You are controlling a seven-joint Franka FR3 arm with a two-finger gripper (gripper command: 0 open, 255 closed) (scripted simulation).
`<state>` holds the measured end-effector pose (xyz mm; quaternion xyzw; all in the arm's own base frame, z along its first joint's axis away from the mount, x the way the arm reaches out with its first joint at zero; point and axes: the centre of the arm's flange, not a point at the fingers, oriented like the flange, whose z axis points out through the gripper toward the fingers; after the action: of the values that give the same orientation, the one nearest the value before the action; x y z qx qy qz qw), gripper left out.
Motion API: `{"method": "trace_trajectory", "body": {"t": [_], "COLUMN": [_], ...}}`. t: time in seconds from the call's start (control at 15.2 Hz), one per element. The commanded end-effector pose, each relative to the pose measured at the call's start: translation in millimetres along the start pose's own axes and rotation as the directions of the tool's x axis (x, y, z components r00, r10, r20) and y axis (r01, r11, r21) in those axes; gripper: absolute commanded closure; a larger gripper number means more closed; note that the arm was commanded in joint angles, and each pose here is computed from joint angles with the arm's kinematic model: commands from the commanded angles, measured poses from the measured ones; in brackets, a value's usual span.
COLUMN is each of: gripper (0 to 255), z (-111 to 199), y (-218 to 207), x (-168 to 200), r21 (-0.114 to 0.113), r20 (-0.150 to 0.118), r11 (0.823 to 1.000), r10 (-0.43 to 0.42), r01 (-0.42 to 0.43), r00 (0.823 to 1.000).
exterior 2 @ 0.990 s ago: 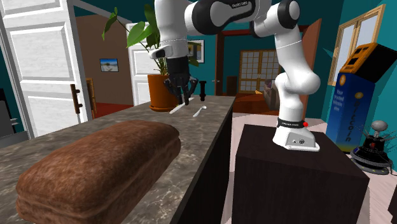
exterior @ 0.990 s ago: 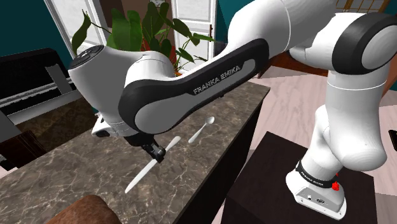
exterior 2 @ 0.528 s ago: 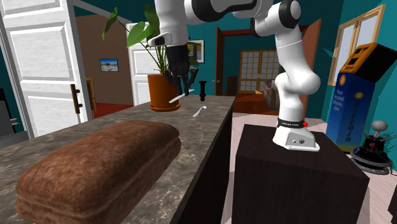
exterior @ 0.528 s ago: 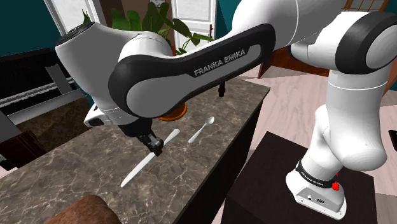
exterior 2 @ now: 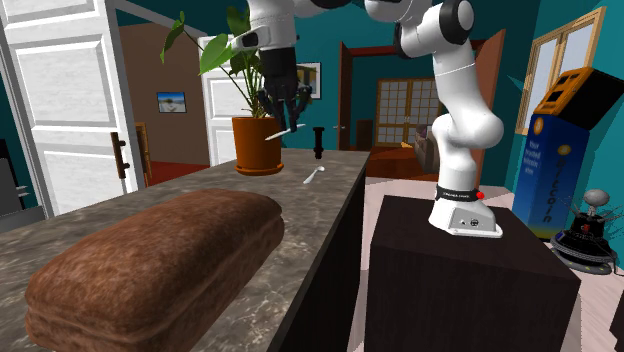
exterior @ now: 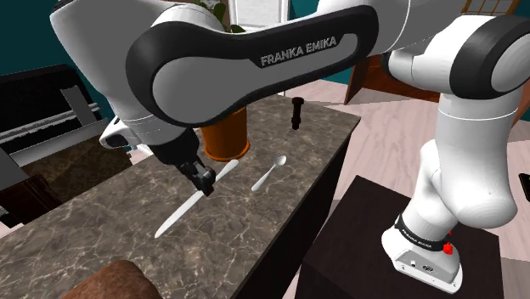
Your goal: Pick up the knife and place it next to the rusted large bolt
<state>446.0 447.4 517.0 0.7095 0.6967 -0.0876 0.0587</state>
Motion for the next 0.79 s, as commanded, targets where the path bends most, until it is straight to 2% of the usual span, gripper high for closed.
{"method": "trace_trajectory", "body": {"t": [0.0,0.33,0.73], "gripper": [255,255,255], "z": [-10,-35,-19], "y": [0,-1,-6], "x": [-2,-8,-85], "r21": [0.0,0.0,0.0], "r20": [0.0,0.0,0.0], "r11": [1.0,1.0,1.0], "r10": [0.0,0.0,0.0], "r01": [0.0,0.0,0.0], "r00": [1.0,1.0,1.0]}}
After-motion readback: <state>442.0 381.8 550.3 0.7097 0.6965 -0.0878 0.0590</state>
